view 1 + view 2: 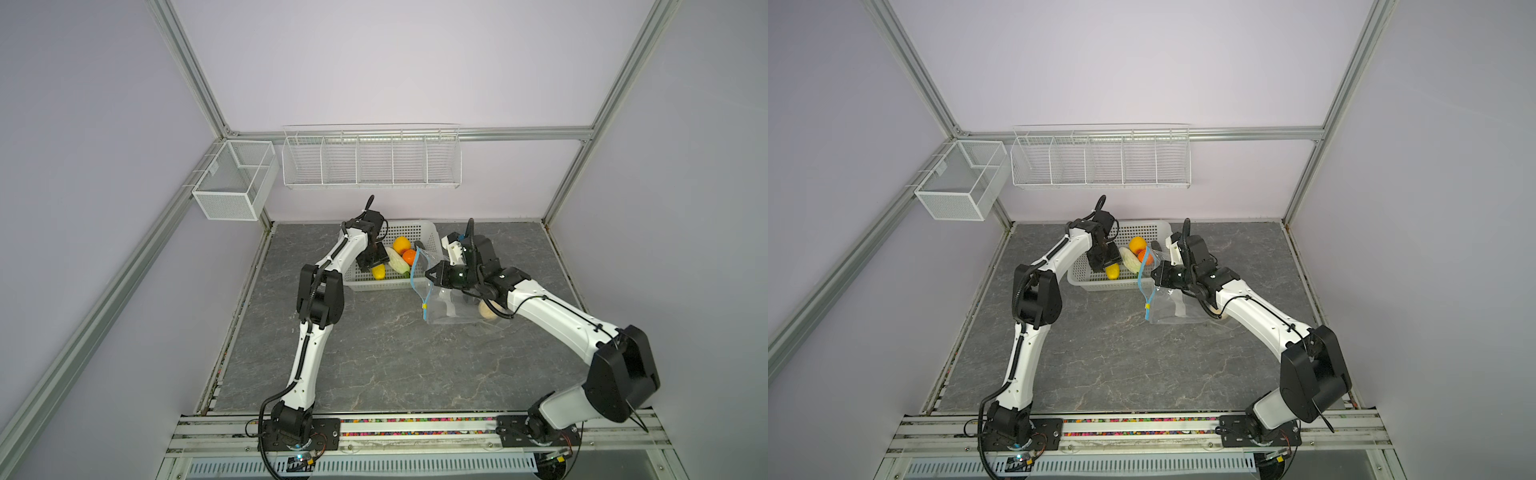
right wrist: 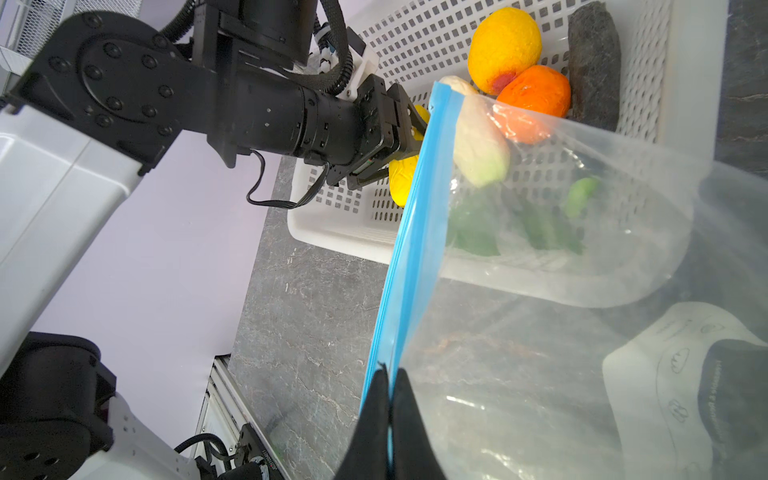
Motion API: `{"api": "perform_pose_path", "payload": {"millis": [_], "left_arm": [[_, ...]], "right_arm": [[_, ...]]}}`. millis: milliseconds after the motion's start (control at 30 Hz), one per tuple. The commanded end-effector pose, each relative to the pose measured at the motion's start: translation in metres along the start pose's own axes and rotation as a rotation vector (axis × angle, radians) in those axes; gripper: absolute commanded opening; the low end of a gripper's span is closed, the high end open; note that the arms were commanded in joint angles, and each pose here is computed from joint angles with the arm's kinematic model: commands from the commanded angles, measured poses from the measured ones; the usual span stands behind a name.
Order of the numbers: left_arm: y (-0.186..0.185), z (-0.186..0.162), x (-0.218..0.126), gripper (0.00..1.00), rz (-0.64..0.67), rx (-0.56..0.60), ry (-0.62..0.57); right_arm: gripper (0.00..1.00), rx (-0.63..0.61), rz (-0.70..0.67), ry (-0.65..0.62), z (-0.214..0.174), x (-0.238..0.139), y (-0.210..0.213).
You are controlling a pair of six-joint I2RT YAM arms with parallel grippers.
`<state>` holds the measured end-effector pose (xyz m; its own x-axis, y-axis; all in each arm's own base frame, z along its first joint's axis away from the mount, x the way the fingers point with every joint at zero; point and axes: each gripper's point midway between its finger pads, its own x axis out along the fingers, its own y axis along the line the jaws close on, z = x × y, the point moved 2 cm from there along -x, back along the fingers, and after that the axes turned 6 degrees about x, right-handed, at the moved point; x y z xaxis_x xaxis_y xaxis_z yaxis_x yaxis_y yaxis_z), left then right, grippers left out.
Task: Place the food in the zip-top bag and seal the zipper
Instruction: 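Align the left gripper on the yellow fruit and close on it, then lift the yellow fruit with the left gripper and carry it to the bag mouth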
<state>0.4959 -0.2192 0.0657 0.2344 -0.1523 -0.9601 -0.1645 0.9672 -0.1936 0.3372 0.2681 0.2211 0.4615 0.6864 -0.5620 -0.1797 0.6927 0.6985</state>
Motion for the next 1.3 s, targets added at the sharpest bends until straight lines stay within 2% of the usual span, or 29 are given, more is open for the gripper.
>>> {"api": "perform_pose_path", "payload": {"millis": [0, 367, 633, 967, 1267], "left_arm": [[0.007, 0.002, -0.011, 0.60, 0.023, 0.001, -0.005], [0.004, 0.004, -0.038, 0.47, -0.010, 0.007, -0.055], [-0.003, 0.006, -0.060, 0.44, -0.062, 0.011, -0.094], [-0.008, -0.003, -0.119, 0.42, -0.172, 0.010, -0.206], [-0.026, -0.033, -0.165, 0.40, -0.224, -0.034, -0.328]], "right_arm": [[0.06, -0.015, 0.008, 0.001, 0.003, 0.001, 0.001], [0.07, -0.012, 0.003, 0.006, 0.003, 0.003, -0.001], [0.06, -0.014, -0.008, 0.001, 0.006, 0.003, 0.001], [0.07, -0.013, -0.021, 0.003, 0.009, 0.005, 0.002], [0.07, -0.003, -0.015, -0.027, 0.011, 0.004, 0.006]]}}
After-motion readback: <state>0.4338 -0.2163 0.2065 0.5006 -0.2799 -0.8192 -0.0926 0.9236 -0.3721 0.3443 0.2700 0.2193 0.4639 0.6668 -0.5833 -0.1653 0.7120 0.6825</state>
